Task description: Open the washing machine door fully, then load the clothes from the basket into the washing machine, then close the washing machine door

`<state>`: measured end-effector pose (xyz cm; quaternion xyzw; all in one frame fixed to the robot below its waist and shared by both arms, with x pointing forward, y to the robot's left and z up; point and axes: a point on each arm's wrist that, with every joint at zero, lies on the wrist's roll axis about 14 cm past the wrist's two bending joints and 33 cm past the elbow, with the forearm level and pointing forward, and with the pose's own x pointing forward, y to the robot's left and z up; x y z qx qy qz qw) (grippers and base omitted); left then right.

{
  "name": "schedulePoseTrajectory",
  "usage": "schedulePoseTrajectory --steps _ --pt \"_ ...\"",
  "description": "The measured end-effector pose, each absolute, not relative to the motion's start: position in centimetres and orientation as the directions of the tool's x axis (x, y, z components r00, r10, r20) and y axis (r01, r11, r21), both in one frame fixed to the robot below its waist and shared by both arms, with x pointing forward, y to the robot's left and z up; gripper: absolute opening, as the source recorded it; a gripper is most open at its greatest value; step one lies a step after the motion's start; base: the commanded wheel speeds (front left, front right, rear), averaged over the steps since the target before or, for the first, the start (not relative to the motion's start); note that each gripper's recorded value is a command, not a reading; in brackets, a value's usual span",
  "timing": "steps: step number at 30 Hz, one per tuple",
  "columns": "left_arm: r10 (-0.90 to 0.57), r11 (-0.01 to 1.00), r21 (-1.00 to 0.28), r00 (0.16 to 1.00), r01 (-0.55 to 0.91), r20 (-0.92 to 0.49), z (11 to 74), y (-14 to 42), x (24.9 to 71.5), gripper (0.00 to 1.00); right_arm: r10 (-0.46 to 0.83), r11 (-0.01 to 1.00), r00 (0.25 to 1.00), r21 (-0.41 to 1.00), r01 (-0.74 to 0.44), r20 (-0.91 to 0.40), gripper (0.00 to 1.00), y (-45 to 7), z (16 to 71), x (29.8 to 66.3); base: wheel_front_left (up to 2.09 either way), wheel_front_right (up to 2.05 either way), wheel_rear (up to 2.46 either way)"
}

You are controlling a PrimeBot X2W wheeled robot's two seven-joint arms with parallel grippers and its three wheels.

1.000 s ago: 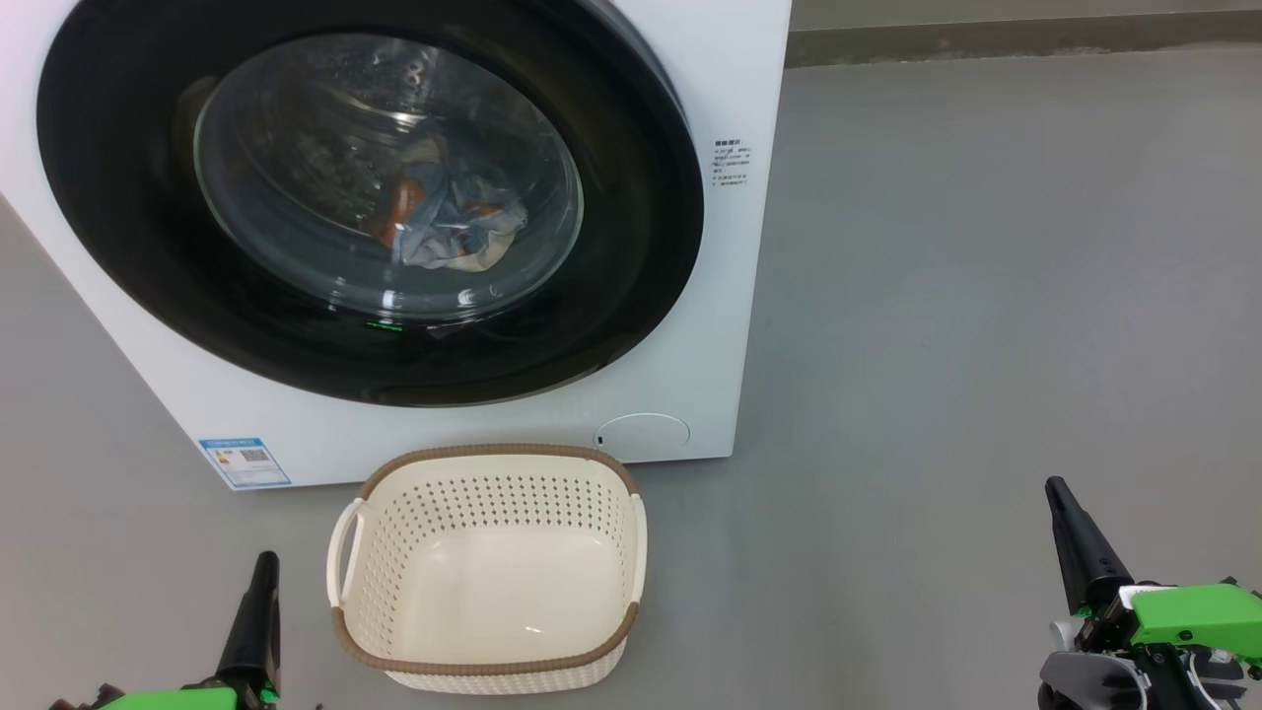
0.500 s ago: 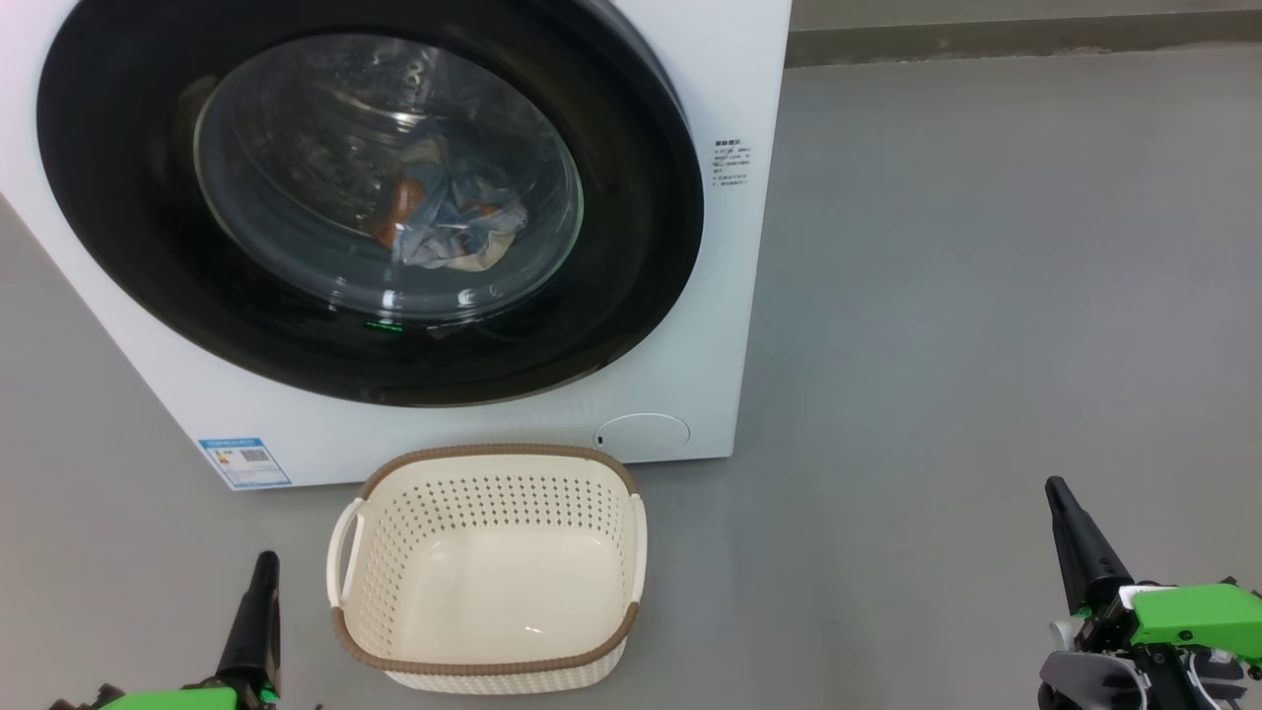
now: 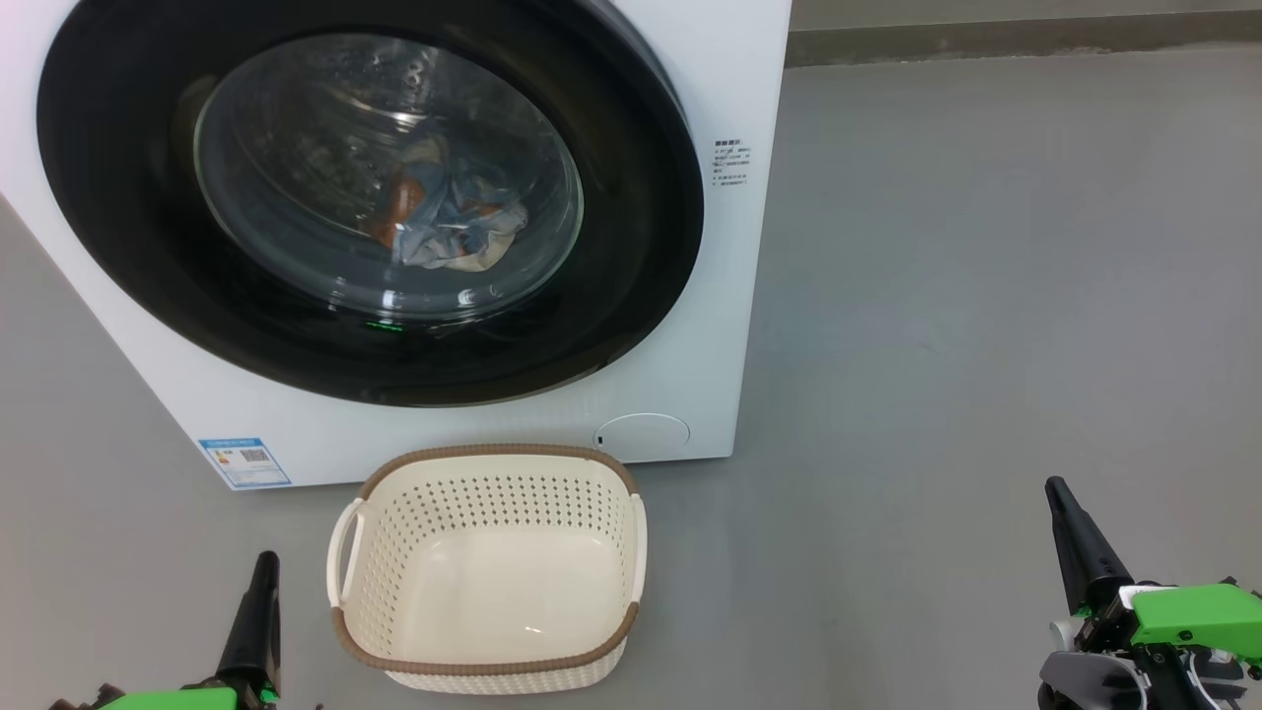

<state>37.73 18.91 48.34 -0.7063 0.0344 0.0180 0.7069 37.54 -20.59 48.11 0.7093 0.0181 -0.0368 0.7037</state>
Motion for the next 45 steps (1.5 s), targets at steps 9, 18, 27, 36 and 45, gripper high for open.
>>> schedulePoseTrajectory --steps 9,18,27,36,45 --pt "-0.023 0.002 -0.997 0.997 -0.074 -0.074 48.35 18.91 37.73 0.0 -0.026 -0.009 0.997 0.997 0.077 -0.078 0.0 -20.59 48.11 37.54 0.0 0.0 0.0" --pt "-0.023 0.002 -0.997 0.997 -0.074 -0.074 48.34 18.91 37.73 0.0 -0.026 -0.009 0.997 0.997 0.077 -0.078 0.0 -20.59 48.11 37.54 0.0 0.0 0.0" --pt "-0.023 0.002 -0.997 0.997 -0.074 -0.074 48.34 18.91 37.73 0.0 -0.026 -0.009 0.997 0.997 0.077 -0.078 0.0 -20.59 48.11 37.54 0.0 0.0 0.0" --pt "-0.023 0.002 -0.997 0.997 -0.074 -0.074 48.34 18.91 37.73 0.0 -0.026 -0.009 0.997 0.997 0.078 -0.078 0.0 -20.59 48.11 37.54 0.0 0.0 0.0" --pt "-0.023 0.002 -0.997 0.997 -0.074 -0.074 48.34 18.91 37.73 0.0 -0.026 -0.009 0.997 0.997 0.077 -0.078 0.0 -20.59 48.11 37.54 0.0 0.0 0.0"
